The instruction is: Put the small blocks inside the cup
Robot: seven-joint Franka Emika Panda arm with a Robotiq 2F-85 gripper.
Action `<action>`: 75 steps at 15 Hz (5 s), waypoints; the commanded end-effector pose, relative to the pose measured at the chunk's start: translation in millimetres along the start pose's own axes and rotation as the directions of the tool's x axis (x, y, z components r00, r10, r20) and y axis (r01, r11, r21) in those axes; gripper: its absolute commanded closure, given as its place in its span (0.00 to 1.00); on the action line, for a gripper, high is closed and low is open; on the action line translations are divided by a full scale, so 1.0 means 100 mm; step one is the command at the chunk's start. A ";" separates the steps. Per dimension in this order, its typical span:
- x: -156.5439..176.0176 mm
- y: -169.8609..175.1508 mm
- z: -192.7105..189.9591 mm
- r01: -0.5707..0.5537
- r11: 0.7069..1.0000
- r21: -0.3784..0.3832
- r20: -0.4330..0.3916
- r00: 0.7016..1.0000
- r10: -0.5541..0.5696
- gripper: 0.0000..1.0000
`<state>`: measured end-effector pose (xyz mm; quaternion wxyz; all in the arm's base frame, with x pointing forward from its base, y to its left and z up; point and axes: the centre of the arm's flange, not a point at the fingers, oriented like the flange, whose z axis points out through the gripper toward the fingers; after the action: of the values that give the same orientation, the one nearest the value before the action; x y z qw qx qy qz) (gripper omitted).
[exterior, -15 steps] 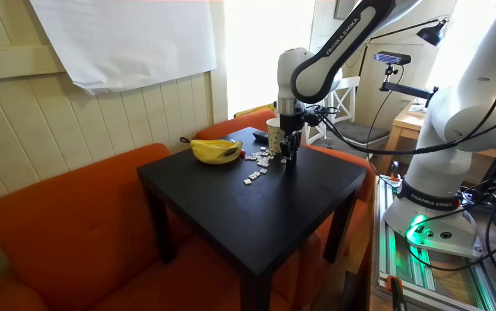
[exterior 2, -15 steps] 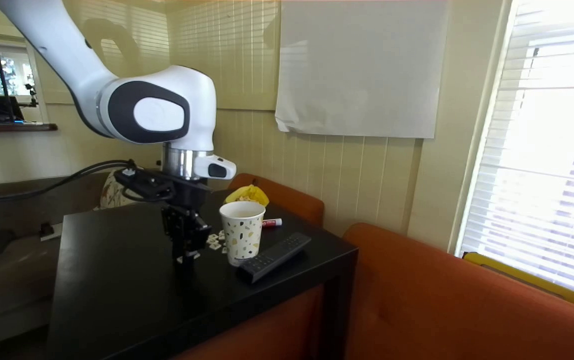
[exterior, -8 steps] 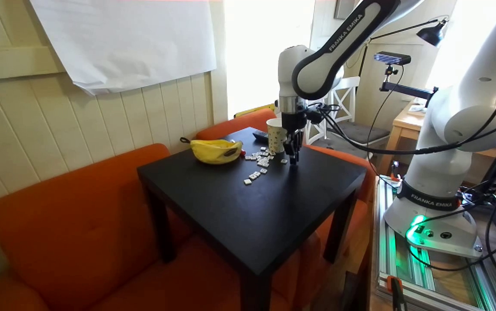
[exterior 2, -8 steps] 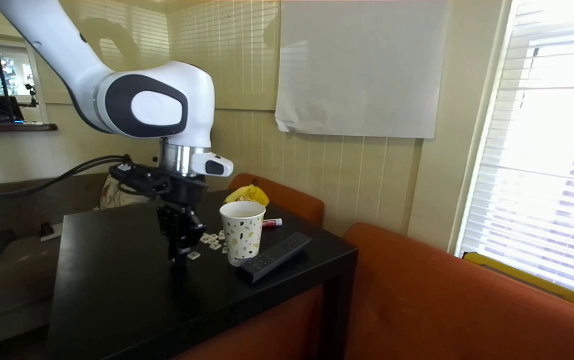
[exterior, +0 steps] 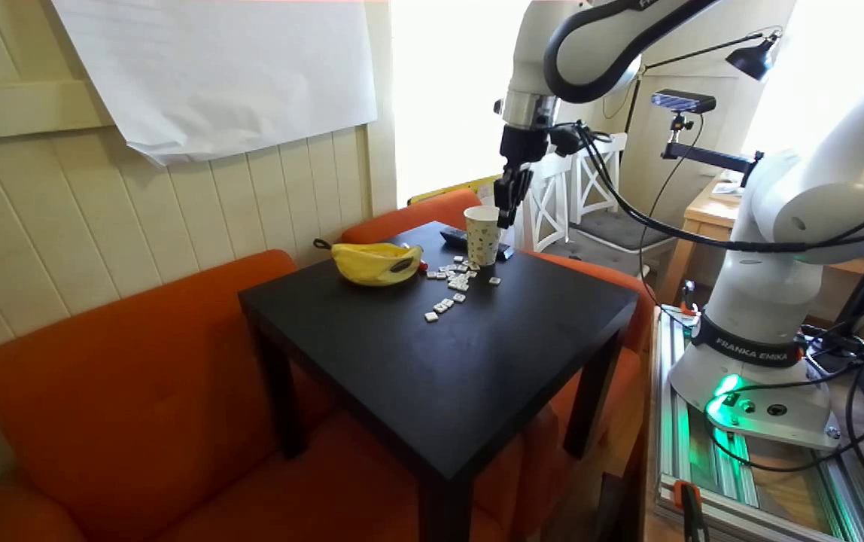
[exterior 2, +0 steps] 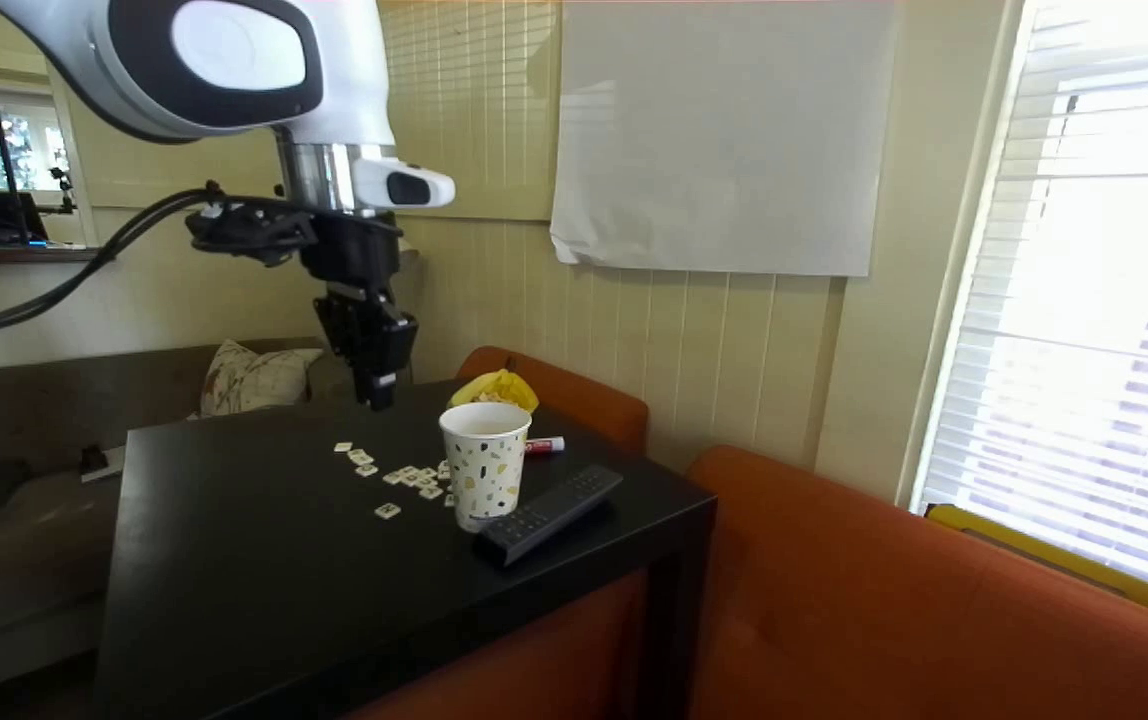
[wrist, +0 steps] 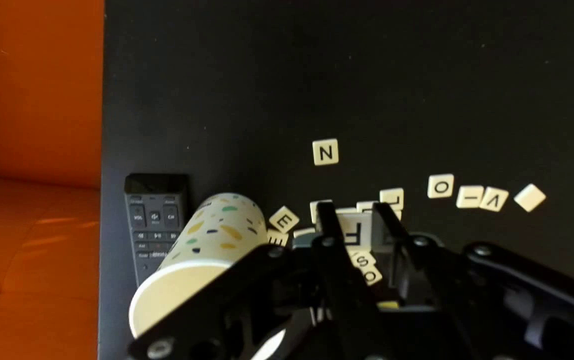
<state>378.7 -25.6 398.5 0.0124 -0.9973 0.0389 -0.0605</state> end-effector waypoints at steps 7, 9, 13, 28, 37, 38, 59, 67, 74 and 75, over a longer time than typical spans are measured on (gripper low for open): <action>0.11 0.24 -0.19 -0.154 0.986 -0.071 -0.202 0.970 0.137 0.95; 0.15 0.28 -0.10 -0.174 0.980 -0.092 -0.220 0.964 0.150 0.95; 0.23 0.35 0.11 -0.200 0.973 -0.117 -0.218 0.961 0.171 0.53; 0.21 0.47 0.16 -0.247 0.962 -0.113 -0.241 0.946 0.215 0.00; 0.15 0.59 0.04 -0.293 0.953 -0.073 -0.226 0.936 0.271 0.00; 0.09 0.53 -0.04 -0.261 0.964 -0.044 -0.203 0.948 0.247 0.00; -0.18 -0.37 0.93 0.074 0.994 -0.085 0.086 0.994 -0.067 0.00; -0.13 -0.28 1.33 0.061 0.989 -0.134 0.100 0.994 -0.047 0.00; 0.01 -0.16 1.37 0.031 0.993 -0.118 0.080 0.997 -0.022 0.00; 0.03 -0.15 1.37 0.028 0.993 -0.116 0.078 0.997 -0.019 0.03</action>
<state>390.4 -3.5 268.3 -0.0435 -0.9987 0.0238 -0.0130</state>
